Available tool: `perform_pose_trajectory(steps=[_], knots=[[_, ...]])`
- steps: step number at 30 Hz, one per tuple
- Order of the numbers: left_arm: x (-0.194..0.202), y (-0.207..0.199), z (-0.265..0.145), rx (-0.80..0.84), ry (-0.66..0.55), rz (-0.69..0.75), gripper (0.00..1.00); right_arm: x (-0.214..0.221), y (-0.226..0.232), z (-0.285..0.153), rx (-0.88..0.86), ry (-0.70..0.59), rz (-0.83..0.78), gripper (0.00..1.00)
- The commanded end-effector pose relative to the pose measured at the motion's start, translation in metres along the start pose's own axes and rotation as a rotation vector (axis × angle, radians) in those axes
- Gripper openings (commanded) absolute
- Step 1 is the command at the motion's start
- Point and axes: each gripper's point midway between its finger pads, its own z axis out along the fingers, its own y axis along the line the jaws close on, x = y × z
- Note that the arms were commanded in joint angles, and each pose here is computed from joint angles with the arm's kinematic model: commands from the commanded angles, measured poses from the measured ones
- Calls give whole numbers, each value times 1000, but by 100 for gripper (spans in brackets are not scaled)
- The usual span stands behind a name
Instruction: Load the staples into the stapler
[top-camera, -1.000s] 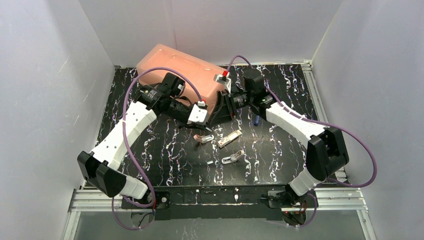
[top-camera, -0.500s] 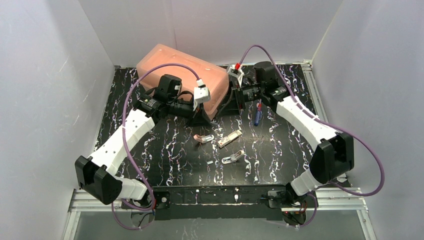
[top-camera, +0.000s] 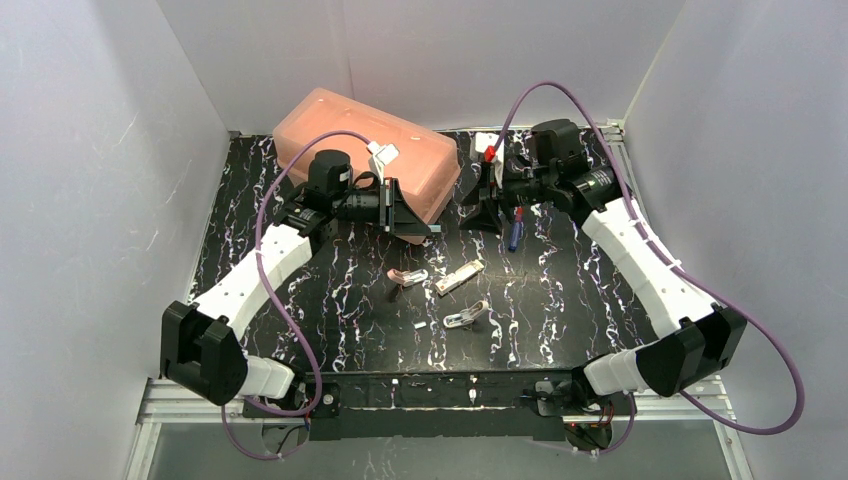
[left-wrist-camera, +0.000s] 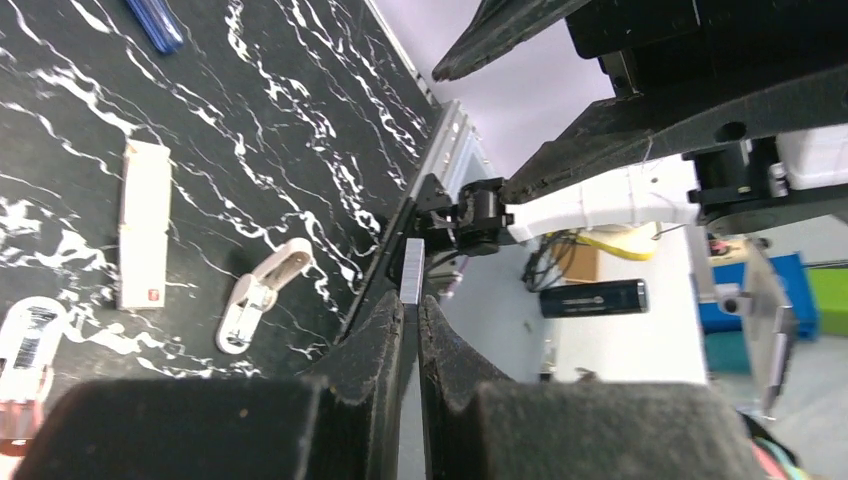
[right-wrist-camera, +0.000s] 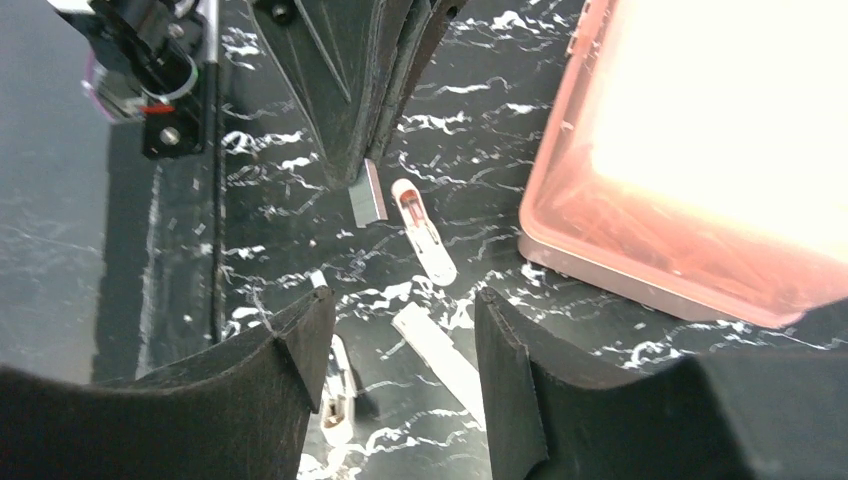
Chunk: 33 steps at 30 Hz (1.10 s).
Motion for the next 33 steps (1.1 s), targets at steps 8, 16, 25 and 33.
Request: perform_pose_trajectory(steps=[8, 16, 25, 33], knots=[[-2, -13, 10, 134, 20, -344, 0, -1, 3, -2, 24, 37, -250, 59], [-10, -10, 18, 173, 12, -483, 0, -10, 13, 3, -11, 9, -289, 55], [-13, -15, 16, 191, 7, -493, 0, -9, 15, 4, -9, 15, -294, 55], [-12, -19, 15, 197, 11, -492, 0, -14, 11, 8, 6, 22, -300, 55]])
